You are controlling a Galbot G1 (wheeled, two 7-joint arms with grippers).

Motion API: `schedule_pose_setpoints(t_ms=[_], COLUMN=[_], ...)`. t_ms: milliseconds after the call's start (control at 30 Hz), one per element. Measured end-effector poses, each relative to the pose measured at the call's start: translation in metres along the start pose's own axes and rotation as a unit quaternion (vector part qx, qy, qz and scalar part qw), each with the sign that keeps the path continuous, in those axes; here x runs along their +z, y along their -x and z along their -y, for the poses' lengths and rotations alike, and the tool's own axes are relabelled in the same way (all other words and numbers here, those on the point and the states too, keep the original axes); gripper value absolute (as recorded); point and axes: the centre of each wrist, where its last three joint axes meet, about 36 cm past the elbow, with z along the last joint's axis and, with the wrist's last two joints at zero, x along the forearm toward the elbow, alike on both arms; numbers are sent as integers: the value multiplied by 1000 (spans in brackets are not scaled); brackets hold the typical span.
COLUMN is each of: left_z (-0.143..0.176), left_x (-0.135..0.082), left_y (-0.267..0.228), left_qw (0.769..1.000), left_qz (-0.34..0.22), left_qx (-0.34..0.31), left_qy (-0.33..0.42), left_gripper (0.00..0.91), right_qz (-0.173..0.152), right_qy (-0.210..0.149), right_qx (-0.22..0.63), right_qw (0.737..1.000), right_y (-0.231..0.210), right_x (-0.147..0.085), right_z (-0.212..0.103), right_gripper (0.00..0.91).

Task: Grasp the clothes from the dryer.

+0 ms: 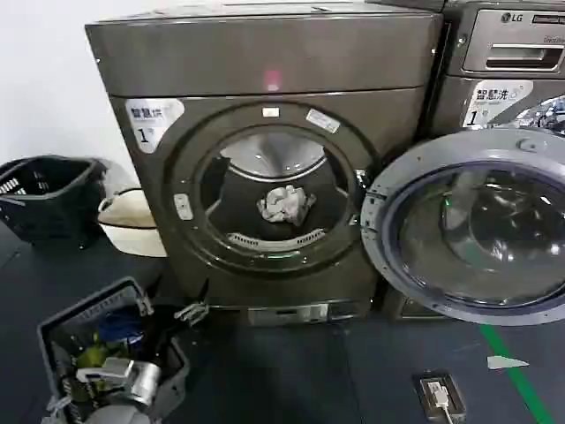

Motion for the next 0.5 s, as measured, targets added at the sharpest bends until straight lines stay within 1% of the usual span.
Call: schedule_pose_setpoints(t_ms=[500], left_z=[1], left_x=[-3], left_y=[0], left_qw=[1000], left_qz=[2], left_qx=[-1], left_qy=[-4], left_gripper=[907], right_qz=[2], right_qy=[4], right_qx=[-2], right_qw=[1000], right_y=[-3], right_x=[-1], right_z=[2], right_gripper=[907])
